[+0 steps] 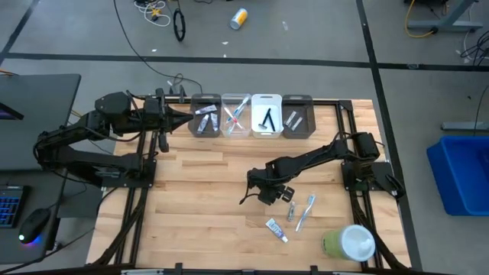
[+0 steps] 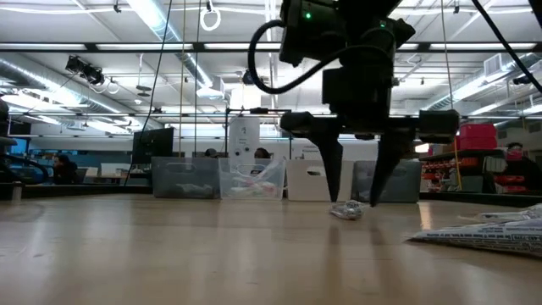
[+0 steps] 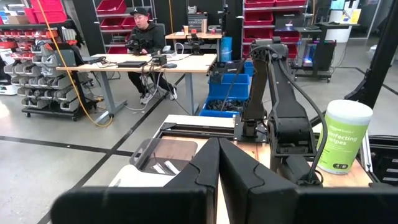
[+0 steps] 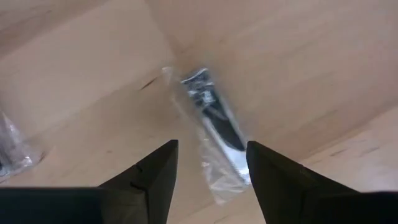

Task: Pick & Place Travel size toiletries
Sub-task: Put the silver nail cutter into the white bin

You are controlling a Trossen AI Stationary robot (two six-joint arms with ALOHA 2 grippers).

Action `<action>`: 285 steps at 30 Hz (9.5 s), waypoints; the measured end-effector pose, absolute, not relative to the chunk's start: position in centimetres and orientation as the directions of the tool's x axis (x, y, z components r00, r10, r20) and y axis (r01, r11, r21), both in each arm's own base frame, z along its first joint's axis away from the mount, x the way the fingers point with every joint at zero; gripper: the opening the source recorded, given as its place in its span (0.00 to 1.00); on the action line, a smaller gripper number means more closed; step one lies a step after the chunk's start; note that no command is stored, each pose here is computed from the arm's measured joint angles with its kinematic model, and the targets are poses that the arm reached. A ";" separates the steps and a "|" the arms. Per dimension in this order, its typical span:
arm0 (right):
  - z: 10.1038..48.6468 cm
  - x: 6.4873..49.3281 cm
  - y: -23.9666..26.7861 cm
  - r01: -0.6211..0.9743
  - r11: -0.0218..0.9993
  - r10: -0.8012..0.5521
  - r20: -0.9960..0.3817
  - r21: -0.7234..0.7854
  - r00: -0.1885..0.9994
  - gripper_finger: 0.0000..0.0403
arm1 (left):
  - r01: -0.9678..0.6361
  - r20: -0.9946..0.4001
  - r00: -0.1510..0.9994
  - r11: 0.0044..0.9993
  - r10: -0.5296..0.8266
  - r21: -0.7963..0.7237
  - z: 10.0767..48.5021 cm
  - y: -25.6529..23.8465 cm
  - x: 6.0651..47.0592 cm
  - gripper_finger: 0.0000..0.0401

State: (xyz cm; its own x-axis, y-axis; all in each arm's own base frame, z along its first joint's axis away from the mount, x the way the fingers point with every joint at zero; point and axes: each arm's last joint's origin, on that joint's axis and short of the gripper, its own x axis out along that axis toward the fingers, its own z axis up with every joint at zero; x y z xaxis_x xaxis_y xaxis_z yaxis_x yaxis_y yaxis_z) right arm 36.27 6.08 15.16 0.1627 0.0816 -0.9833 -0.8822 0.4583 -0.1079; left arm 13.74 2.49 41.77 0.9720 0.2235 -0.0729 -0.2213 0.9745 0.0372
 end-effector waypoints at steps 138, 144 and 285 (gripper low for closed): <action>32.5 23.6 -7.5 0.107 0.979 -0.195 -0.639 -0.174 0.744 0.14 | -0.230 -0.072 0.970 0.972 0.233 0.046 41.8 2.5 13.7 0.04; 32.5 21.9 -11.4 0.269 0.948 -0.314 -0.650 -0.171 0.692 0.14 | -0.230 -0.072 0.970 0.972 0.233 0.046 41.8 2.5 13.7 0.04; 25.9 24.3 6.6 -0.433 0.889 0.424 -0.626 0.150 0.655 0.01 | -0.179 0.004 0.984 0.983 0.179 0.041 42.5 2.4 13.7 0.04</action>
